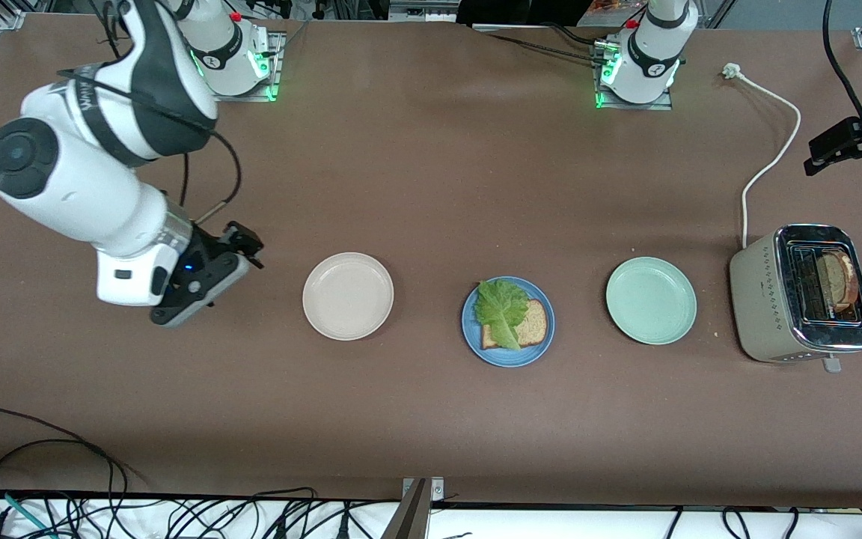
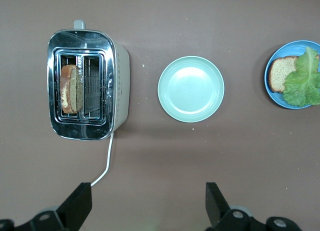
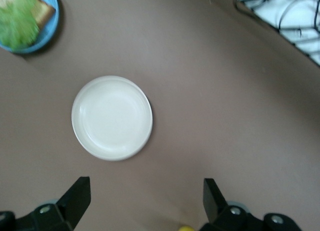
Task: Make sandwich in blue plate with both arms
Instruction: 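Raise the right gripper and move it to the yellow mustard bottle, then close the right gripper around the yellow mustard bottle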
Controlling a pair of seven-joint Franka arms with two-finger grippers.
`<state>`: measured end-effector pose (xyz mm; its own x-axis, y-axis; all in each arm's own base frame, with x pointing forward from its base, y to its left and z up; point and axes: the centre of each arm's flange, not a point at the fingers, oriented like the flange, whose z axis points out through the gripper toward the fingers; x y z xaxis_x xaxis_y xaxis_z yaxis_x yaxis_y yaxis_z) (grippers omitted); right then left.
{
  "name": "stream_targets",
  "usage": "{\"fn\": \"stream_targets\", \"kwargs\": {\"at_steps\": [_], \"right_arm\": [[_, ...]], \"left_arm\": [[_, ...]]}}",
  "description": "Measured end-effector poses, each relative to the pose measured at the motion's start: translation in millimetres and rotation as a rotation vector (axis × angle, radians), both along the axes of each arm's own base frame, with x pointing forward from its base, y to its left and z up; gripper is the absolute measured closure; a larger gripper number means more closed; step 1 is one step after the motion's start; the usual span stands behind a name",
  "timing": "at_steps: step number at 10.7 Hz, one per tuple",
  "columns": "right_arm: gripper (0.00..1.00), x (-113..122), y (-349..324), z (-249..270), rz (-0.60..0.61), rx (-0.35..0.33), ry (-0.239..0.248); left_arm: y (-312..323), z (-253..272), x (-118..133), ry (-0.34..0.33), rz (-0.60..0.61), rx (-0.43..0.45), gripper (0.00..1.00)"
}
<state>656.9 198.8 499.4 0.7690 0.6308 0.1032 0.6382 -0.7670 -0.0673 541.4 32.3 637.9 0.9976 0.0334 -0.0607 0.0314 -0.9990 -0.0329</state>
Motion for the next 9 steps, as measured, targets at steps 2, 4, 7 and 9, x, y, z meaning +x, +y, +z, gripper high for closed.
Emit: {"fn": "stream_targets", "kwargs": {"at_steps": [2,4,7,9], "right_arm": [[0.00,-16.5,-41.3,-13.3,0.013,-0.011,-0.022],[0.00,-44.8,-81.6,-30.0,0.017,-0.018,-0.056],[0.00,-79.4,-143.8,-60.2,0.086,0.097,-0.062],[0.00,-88.8,-186.2,-81.0,0.155,0.198,-0.076]], "left_arm": [[0.5,0.0,0.1,0.000,0.001,0.000,0.00],[0.8,-0.2,0.1,0.000,0.001,0.000,0.00],[1.0,-0.2,0.2,0.000,0.002,0.000,0.00],[1.2,-0.2,0.1,0.000,0.002,0.000,0.00]]}}
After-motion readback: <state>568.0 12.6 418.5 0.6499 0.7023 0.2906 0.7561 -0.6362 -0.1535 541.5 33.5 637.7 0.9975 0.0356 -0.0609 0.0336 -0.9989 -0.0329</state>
